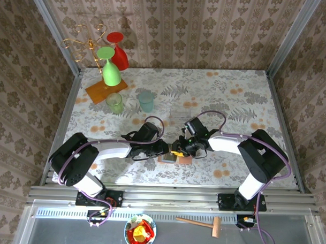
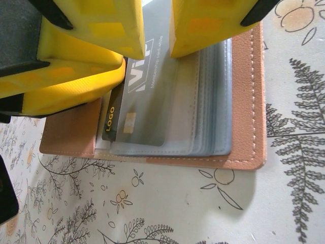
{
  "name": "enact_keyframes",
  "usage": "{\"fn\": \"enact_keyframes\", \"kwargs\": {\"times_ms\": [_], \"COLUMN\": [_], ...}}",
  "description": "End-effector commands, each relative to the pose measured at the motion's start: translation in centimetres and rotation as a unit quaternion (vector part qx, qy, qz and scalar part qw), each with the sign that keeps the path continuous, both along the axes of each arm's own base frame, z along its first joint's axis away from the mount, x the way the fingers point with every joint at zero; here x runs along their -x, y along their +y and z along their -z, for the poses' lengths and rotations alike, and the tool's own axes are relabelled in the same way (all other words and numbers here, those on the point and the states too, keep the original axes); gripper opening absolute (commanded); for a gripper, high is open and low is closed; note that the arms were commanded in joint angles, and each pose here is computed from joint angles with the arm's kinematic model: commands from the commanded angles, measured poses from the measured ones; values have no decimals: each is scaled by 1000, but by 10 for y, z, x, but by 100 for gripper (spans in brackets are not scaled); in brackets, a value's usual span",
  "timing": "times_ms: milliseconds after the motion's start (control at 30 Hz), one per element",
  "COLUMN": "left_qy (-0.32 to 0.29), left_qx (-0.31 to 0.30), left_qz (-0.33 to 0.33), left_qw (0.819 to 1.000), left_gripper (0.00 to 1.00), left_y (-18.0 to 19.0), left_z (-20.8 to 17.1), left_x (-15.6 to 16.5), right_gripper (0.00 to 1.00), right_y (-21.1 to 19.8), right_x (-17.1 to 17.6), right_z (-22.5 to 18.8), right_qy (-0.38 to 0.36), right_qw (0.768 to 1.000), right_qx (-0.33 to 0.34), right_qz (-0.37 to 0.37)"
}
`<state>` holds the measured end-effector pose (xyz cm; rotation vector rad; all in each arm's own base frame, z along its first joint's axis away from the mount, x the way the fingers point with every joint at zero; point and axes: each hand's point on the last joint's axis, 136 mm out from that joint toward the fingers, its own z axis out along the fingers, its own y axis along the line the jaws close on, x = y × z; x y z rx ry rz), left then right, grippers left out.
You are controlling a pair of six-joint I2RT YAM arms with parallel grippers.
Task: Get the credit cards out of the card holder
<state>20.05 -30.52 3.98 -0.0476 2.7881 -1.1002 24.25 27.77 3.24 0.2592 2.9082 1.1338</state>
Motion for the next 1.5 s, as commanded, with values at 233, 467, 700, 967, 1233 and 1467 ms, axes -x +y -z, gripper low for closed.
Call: {"fn": "enact_keyframes", "kwargs": {"times_ms": [233,467,700,967,1233,1467], "left_qy": [14,17,16,16,-2,-11], "left_qx": [-5,-6,-4,0,17,26], "left_qz": [-11,-13,-12,-10,-1,10], "left_qw": [1000,1000,1000,1000,1000,1000], "left_gripper": [22,22,22,22,22,21], "left_y": [8,9,8,7,-4,-12], "left_z": [7,8,8,6,-14,-25], "left_x": [3,4,4,4,-5,-9], "right_gripper": [29,29,29,29,29,29], "right_y": [-17,-15,-17,-14,-11,-23], "right_x": [0,-3,-4,-7,-12,-9], "right_z": [10,3,-4,-14,-32,-26], "right_qy": [-6,-18,-25,-37,-50,-41], "right_qw": [998,998,997,998,999,999], "right_qx": [67,63,66,56,8,11], "right_qz": [-6,-6,-6,-7,13,24]}}
